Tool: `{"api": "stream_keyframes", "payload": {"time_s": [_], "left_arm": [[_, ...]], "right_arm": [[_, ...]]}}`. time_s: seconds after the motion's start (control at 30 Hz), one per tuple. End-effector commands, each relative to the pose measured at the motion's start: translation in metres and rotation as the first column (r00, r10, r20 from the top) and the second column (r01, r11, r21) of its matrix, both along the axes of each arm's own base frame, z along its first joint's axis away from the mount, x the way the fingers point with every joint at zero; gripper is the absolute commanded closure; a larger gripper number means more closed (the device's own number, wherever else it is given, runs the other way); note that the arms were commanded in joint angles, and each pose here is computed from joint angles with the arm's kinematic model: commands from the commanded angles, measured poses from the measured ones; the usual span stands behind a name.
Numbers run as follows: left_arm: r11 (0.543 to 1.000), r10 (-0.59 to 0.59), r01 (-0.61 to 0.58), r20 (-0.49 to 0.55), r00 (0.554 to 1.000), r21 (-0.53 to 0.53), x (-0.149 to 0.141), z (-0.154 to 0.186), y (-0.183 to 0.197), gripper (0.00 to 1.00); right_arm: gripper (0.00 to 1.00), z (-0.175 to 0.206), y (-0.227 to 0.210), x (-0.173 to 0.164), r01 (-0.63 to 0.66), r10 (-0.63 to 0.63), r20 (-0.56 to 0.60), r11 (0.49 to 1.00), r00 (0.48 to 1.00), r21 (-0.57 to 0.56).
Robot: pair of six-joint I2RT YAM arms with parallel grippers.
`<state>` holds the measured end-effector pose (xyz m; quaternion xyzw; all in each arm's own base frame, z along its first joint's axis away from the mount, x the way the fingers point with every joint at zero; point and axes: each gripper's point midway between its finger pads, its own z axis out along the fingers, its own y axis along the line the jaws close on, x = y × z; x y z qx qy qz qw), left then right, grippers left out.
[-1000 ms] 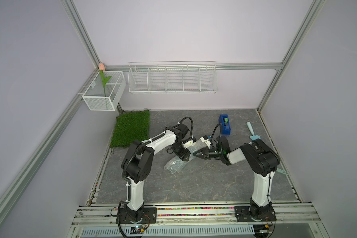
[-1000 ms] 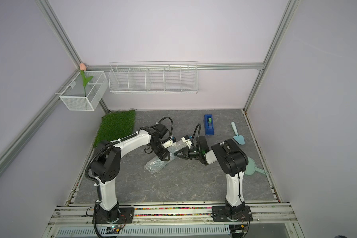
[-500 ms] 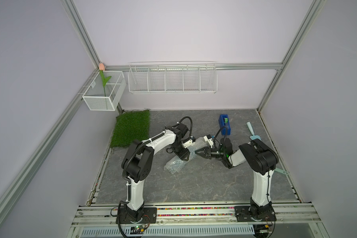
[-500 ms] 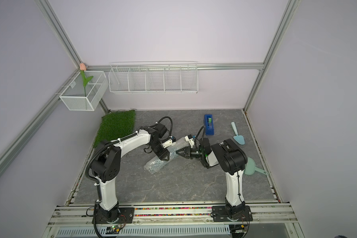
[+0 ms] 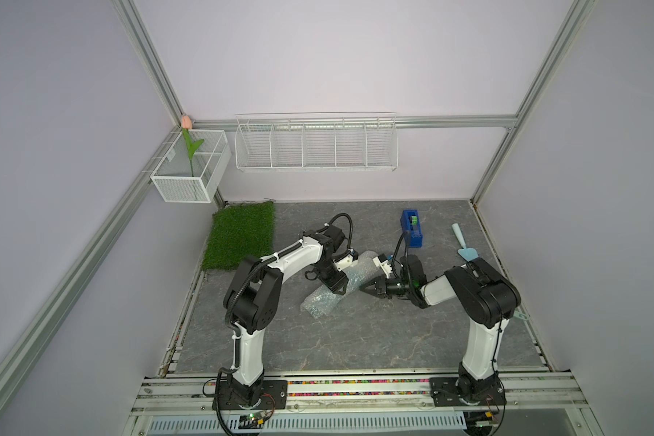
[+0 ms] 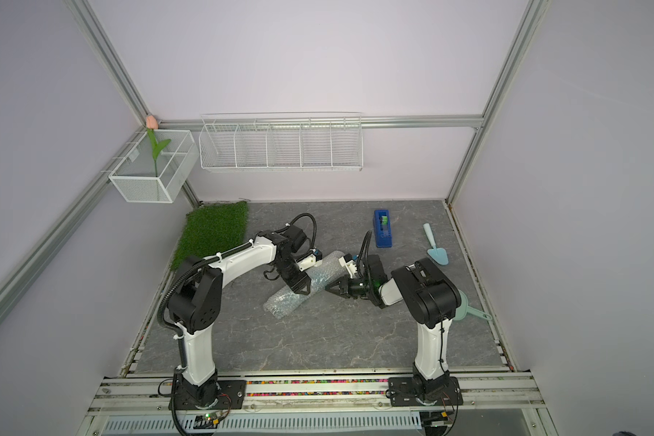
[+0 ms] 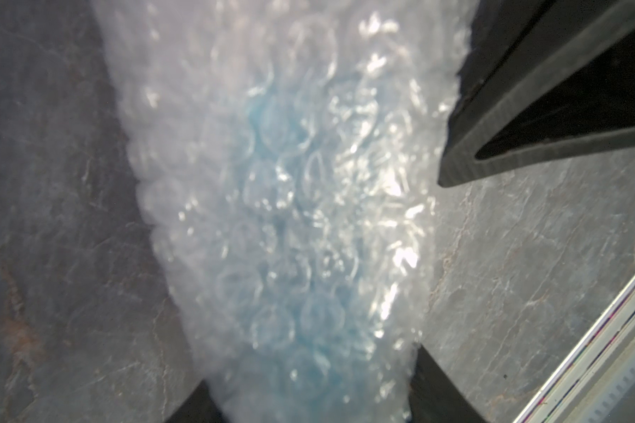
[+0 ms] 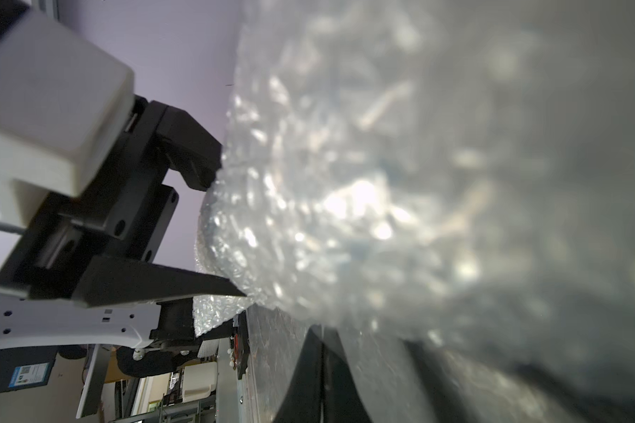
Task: Wrap wine bottles in bubble wrap
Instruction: Stick the tape on the bubble wrap.
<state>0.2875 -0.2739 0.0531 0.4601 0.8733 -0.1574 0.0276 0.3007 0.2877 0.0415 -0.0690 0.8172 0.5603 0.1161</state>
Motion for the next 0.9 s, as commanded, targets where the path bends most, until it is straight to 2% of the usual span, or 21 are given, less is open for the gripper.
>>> {"api": "stream_keyframes", "payload": {"time_s": [0.0, 0.27, 0.43, 0.57, 0.67, 0.77, 0.87], "left_arm": [[0.998, -0.024, 0.03, -0.116, 0.993, 0.059, -0.024, -0.019, 0.008, 0.41], [0.998, -0.025, 0.032, -0.119, 0.993, 0.057, -0.025, -0.02, 0.008, 0.41], [0.998, -0.027, 0.034, -0.116, 0.993, 0.057, -0.025, -0.02, 0.008, 0.41], [0.998, -0.026, 0.033, -0.116, 0.993, 0.057, -0.024, -0.02, 0.008, 0.41], [0.998, -0.023, 0.031, -0.115, 0.993, 0.061, -0.024, -0.021, 0.008, 0.41], [0.997, -0.014, 0.021, -0.099, 0.995, 0.073, -0.02, -0.021, 0.009, 0.41], [0.998, 0.006, -0.002, -0.055, 0.998, 0.063, -0.012, -0.015, 0.007, 0.42]], "right_arm": [[0.92, 0.007, 0.003, 0.015, 0.018, -0.016, 0.058, 1.0, 0.998, -0.023], [0.92, 0.007, 0.015, 0.037, 0.062, -0.062, 0.064, 0.998, 0.996, 0.011], [0.92, 0.001, 0.013, 0.033, 0.065, -0.065, 0.049, 0.998, 0.997, -0.003], [0.88, 0.004, 0.003, 0.023, 0.068, -0.066, 0.051, 0.997, 0.997, -0.025], [0.83, 0.008, -0.004, 0.013, 0.056, -0.052, 0.063, 0.997, 0.997, -0.055], [0.73, 0.014, -0.014, 0.002, 0.044, -0.036, 0.077, 0.994, 0.996, -0.095], [0.64, 0.022, -0.035, -0.007, 0.066, -0.042, 0.13, 0.98, 0.991, -0.187]]}}
